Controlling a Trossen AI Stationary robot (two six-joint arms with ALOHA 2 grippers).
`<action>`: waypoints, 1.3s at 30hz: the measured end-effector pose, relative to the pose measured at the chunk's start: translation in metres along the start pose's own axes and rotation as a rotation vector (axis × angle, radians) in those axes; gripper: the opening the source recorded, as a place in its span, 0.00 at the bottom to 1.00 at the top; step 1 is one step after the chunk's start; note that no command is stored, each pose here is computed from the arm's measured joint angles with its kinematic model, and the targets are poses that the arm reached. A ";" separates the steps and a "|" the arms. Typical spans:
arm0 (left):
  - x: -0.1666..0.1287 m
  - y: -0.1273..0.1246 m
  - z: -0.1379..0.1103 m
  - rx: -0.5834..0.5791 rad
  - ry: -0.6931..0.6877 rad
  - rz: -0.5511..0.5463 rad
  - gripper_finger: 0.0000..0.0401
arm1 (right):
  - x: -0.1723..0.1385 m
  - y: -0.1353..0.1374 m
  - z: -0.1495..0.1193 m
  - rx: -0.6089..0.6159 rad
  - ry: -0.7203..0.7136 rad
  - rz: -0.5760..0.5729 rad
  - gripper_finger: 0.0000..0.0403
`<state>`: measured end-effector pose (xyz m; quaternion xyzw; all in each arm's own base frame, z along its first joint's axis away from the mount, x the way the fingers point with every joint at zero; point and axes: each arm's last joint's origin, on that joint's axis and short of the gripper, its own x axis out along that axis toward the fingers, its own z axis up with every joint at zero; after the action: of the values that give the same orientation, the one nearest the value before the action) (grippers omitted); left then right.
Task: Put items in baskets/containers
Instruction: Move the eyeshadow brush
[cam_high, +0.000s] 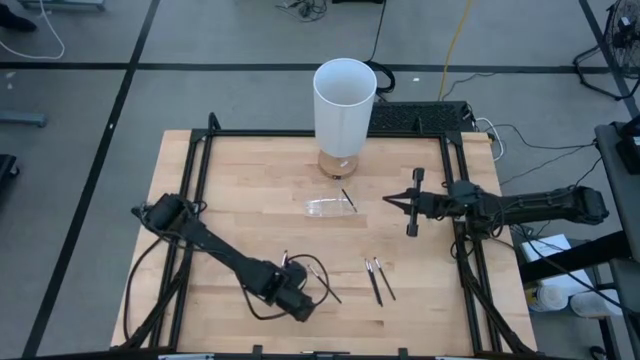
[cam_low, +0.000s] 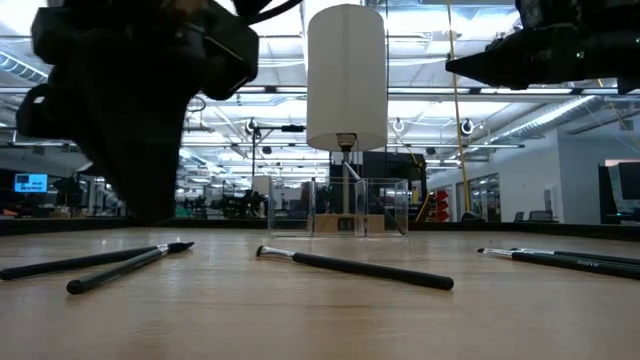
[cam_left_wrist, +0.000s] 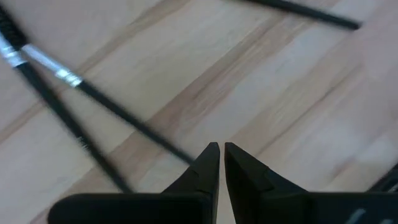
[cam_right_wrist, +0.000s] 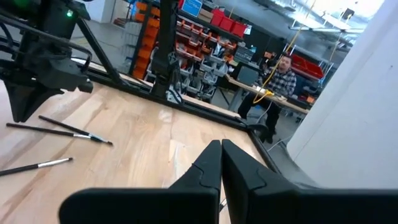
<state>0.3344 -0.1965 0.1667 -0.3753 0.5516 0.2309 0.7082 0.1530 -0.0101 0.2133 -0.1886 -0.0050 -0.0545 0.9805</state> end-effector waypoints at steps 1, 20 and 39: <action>0.000 0.001 -0.002 0.004 0.004 0.008 0.08 | 0.000 0.000 0.001 0.000 -0.009 -0.003 0.00; 0.000 0.016 -0.022 -0.059 0.007 0.188 0.08 | -0.003 -0.002 0.006 0.049 -0.051 -0.018 0.00; 0.021 0.015 -0.012 -0.020 -0.003 0.200 0.08 | -0.003 -0.002 0.006 0.047 -0.049 -0.019 0.00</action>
<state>0.3218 -0.1986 0.1411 -0.3252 0.5829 0.3066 0.6786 0.1502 -0.0100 0.2192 -0.1667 -0.0321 -0.0593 0.9837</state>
